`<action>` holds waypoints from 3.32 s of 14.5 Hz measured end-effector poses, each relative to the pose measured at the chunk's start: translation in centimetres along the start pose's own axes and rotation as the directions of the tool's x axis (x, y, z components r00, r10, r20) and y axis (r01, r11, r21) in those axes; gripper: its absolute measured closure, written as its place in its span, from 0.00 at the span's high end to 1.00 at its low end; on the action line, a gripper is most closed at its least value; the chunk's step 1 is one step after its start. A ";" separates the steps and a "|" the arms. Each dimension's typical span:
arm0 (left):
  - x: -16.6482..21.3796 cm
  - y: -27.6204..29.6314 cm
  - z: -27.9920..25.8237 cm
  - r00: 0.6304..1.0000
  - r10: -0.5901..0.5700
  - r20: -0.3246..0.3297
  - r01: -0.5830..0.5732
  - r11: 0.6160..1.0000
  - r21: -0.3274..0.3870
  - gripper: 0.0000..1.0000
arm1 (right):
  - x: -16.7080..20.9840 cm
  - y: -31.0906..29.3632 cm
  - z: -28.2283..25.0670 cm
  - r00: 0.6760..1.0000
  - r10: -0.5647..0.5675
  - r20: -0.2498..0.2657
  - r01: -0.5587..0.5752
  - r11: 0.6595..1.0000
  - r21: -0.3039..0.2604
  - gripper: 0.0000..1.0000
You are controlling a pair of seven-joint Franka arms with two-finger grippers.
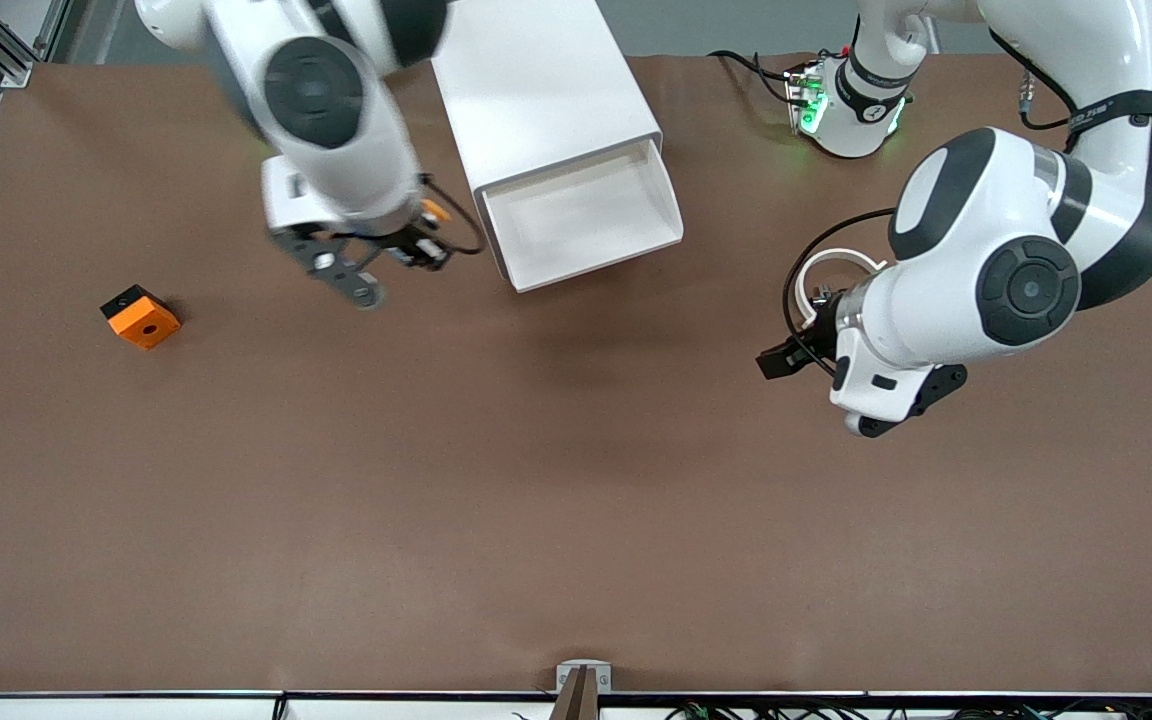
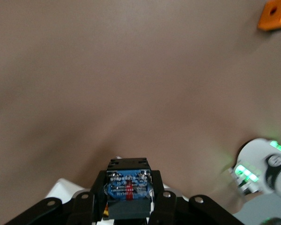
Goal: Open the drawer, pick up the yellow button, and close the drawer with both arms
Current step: 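Lift the button out with the right gripper while the left gripper returns, then push the drawer shut with the left gripper while the right gripper holds the button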
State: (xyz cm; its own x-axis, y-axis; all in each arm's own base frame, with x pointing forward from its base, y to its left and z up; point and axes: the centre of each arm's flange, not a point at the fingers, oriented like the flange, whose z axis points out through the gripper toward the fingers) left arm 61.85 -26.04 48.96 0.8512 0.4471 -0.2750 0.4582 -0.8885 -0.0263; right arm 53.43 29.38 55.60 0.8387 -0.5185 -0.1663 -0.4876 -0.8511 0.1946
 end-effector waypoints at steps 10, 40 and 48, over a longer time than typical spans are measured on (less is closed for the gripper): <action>-6.6 3.7 5.4 0.991 0.121 -0.052 -0.123 0.992 -0.036 1.00 | 15.4 14.2 8.9 0.932 -0.352 -0.091 0.354 0.935 0.011 0.41; -27.3 12.3 22.8 0.930 0.367 0.036 -0.367 0.930 -0.005 1.00 | 30.4 25.7 37.5 0.855 -0.487 -0.177 0.489 0.872 -0.039 0.41; -31.3 12.3 24.5 0.929 0.362 0.080 -0.363 0.932 0.002 1.00 | 30.5 25.3 38.4 0.863 -0.477 -0.166 0.480 0.877 -0.022 0.49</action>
State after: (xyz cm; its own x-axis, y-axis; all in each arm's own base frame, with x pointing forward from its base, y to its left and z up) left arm 34.59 -53.45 33.66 0.9360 0.0854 -0.3415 0.1172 -0.9904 0.0737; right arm 57.32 -11.14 18.39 0.9967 -0.0283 -0.0759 -0.0196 -0.9935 0.1126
